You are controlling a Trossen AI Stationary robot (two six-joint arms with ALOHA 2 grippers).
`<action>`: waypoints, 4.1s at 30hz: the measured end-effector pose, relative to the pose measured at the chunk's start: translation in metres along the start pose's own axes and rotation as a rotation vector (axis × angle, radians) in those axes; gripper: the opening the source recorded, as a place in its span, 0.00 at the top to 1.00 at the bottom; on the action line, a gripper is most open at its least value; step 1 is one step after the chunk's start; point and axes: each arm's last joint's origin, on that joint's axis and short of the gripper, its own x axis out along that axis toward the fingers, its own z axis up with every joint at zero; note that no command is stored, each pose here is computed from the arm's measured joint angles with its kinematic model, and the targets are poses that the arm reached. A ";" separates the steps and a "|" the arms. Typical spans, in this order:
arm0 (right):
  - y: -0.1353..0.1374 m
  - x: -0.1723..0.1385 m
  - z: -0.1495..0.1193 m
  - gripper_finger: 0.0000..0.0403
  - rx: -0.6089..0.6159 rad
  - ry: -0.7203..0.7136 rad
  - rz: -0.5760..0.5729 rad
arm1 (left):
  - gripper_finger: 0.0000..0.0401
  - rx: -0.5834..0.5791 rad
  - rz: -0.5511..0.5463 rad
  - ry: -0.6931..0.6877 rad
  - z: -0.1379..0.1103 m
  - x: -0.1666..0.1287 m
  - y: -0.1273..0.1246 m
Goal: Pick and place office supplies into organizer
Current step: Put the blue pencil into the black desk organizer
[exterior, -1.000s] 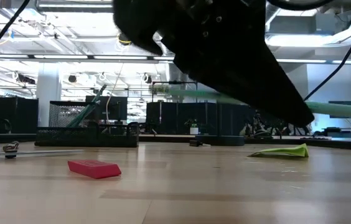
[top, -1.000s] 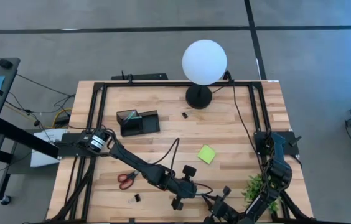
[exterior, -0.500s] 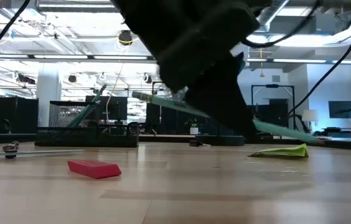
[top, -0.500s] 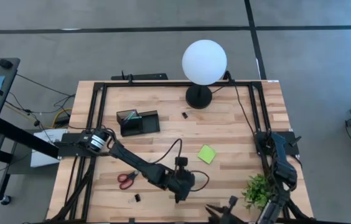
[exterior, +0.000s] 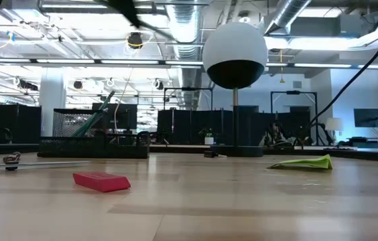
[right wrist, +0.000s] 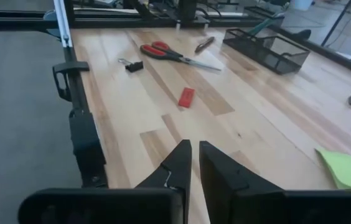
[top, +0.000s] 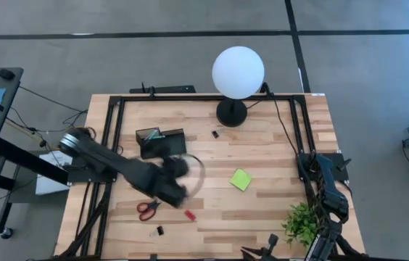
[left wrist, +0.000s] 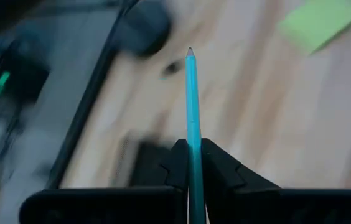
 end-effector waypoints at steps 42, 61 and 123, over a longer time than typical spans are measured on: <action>-0.001 0.026 0.009 0.95 -0.042 0.052 -0.046 | 0.98 -0.800 0.218 -0.650 -0.171 0.048 0.097; -0.013 0.064 0.027 0.96 -0.160 -0.040 -0.163 | 0.98 -0.696 0.176 -0.916 -0.153 0.101 0.118; -0.019 0.067 0.029 0.96 -0.176 -0.041 -0.196 | 0.89 -0.692 0.400 -0.553 -0.194 0.183 0.111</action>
